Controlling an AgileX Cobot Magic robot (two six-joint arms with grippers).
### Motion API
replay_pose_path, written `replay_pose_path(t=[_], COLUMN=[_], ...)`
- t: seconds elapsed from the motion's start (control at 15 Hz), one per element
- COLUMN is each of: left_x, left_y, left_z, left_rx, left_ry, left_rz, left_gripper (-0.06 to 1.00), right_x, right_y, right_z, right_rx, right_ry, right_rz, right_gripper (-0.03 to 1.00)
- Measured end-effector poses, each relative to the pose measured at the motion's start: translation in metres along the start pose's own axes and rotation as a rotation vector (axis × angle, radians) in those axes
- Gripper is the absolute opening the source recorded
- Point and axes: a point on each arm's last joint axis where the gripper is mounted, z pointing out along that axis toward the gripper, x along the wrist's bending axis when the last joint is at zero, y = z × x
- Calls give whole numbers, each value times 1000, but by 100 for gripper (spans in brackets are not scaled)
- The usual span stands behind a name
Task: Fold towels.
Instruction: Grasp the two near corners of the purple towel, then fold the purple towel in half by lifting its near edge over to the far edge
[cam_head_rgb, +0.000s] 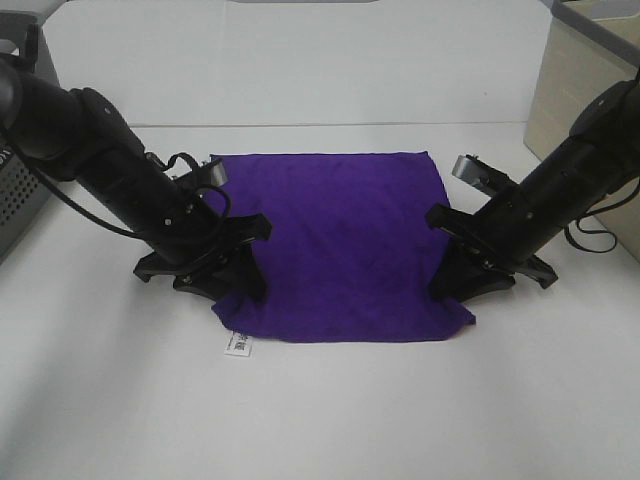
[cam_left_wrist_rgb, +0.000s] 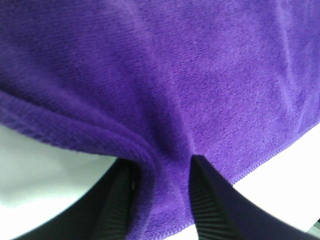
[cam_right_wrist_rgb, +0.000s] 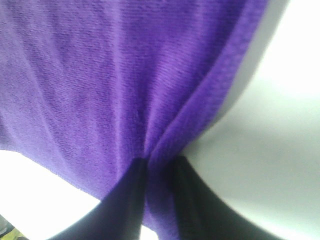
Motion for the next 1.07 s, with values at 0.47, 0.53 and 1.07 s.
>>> replay_pose_path(t=[0.47,0.53,1.07], left_x=[2,2,0], left_y=[2,2,2], left_z=[2,2,-4], left_rx=[-23,-25,-34], left_ry=[13,13,36], left_rz=[-11,-11,30], left_gripper=[1,1,1], right_x=[-1,-1,3], right_y=[0,0,-5], right_z=[1,1,3], right_rx=[1,2,57], right_ry=[-4,-5,42], right_rz=[-2,-3,16], right_gripper=[9,7,1])
